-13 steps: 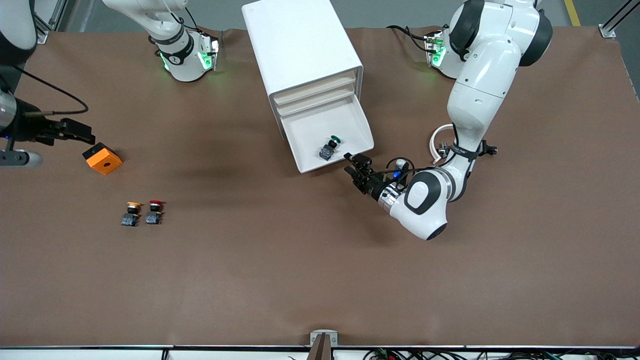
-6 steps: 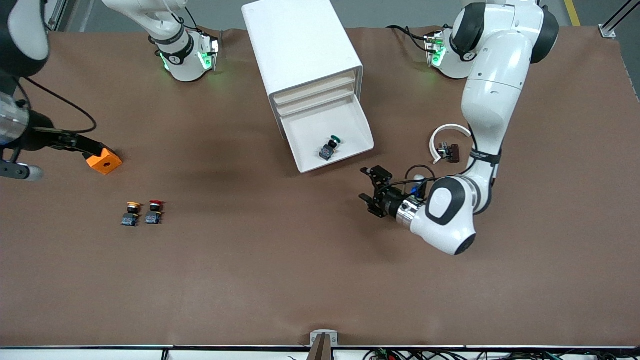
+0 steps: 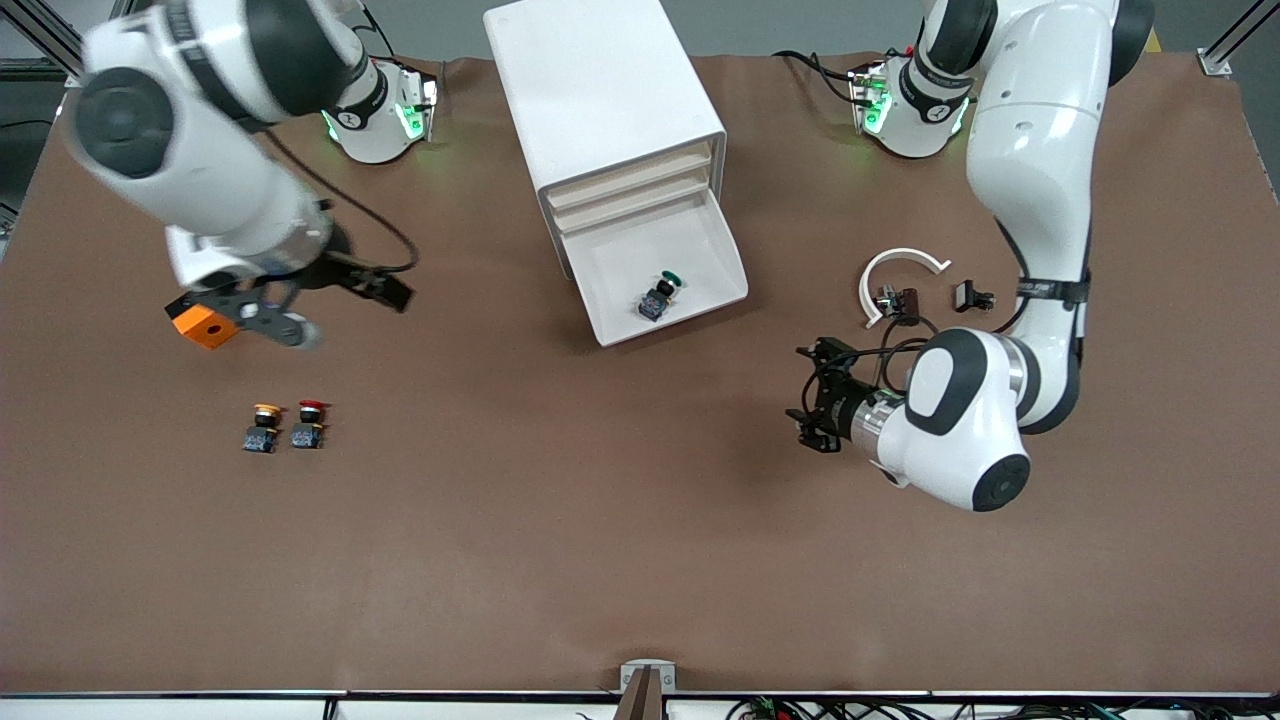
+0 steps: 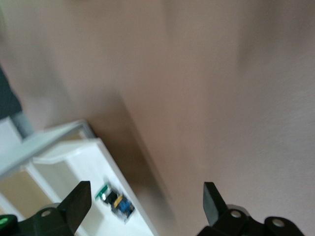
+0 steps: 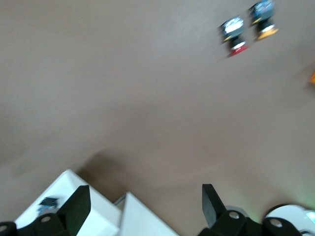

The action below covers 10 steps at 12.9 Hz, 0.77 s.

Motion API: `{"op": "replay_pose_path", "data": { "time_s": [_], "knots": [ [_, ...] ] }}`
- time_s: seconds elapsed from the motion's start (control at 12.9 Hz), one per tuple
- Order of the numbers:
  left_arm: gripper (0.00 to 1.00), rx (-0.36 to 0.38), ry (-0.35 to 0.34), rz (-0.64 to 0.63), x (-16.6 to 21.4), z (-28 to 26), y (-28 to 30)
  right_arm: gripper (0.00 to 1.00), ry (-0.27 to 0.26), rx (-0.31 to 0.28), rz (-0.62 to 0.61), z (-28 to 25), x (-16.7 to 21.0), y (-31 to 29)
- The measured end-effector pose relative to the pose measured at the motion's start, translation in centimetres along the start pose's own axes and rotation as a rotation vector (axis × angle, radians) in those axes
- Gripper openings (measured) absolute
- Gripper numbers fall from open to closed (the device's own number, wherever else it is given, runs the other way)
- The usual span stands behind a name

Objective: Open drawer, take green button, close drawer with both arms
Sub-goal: 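Lower the right gripper into the open drawer over the green button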

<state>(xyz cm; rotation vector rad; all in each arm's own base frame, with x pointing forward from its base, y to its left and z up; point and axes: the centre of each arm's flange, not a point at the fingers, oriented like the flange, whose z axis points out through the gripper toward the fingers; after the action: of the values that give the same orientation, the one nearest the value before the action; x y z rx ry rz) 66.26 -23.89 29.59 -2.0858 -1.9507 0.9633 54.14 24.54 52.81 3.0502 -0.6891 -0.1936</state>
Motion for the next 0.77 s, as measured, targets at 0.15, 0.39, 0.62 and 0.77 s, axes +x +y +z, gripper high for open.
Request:
{"op": "replay_pose_path", "data": {
  "time_s": [0.15,0.39,0.62,0.77],
  "knots": [
    [1.0,-0.045,0.113,0.109,0.2,-2.7,-1.4,1.0,0.018,0.006,0.034,2.3,-4.5,-5.4],
    [1.0,-0.1,0.258,0.376,0.1,-7.8,-4.3,1.0,0.035,0.018,0.071,7.1,-9.8,-11.7],
    [1.0,-0.13,0.443,0.499,0.4,-12.5,-7.4,1.0,0.044,0.03,0.123,11.6,-12.8,-15.5],
    [1.0,-0.122,0.524,0.555,0.5,-13.8,-8.3,1.0,0.049,0.037,0.154,14.9,-14.4,-17.6]
  ]
}}
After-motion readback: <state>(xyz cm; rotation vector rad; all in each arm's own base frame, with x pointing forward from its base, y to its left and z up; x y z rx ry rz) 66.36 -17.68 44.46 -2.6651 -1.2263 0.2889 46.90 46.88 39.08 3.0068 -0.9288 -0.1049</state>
